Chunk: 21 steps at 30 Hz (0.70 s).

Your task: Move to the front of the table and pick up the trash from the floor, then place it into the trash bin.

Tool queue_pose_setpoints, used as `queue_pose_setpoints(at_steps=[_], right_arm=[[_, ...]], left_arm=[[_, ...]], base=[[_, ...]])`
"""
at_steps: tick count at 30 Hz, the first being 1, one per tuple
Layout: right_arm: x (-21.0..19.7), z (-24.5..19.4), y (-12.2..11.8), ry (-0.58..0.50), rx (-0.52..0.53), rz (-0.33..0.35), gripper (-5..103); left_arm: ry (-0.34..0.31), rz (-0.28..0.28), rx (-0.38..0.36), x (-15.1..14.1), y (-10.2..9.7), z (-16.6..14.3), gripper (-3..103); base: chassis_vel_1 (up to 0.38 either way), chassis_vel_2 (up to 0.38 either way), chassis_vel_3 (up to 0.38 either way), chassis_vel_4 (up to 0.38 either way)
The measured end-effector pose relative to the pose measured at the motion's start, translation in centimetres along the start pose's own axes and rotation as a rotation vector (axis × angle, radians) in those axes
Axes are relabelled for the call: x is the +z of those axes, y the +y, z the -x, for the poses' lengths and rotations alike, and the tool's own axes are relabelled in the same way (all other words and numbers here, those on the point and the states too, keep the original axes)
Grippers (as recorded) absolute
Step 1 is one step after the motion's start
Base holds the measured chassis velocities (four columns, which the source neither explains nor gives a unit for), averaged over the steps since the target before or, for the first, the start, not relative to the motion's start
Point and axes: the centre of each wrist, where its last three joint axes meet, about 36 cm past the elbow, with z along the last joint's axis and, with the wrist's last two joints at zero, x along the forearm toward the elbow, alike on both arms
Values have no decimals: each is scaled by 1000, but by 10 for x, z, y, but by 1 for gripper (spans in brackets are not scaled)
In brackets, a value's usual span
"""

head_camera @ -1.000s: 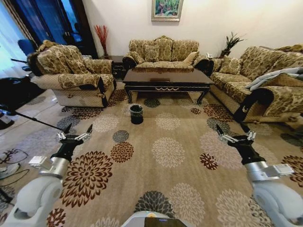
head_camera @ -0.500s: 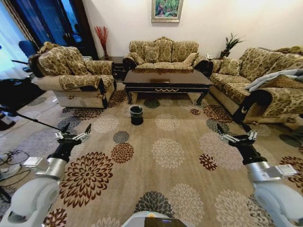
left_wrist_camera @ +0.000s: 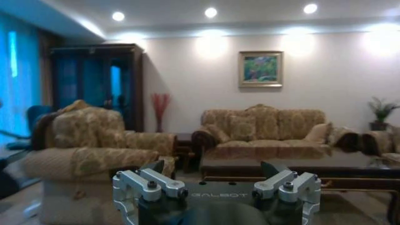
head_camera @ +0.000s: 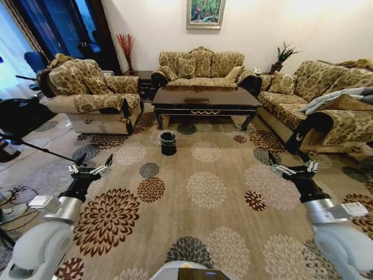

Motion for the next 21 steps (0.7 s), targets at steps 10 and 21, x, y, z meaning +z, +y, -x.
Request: queue_pose_setpoints(at_steps=[10,21], right_arm=[[8,11,3,-10,4,24,100],[10,12,3,-6,1,11,100]], left_arm=[[9,-53,-36,4,-8,2,100],[7,-51,-34,4,-9,3,100]], base=[[0,0,0,0],[0,0,0,0]])
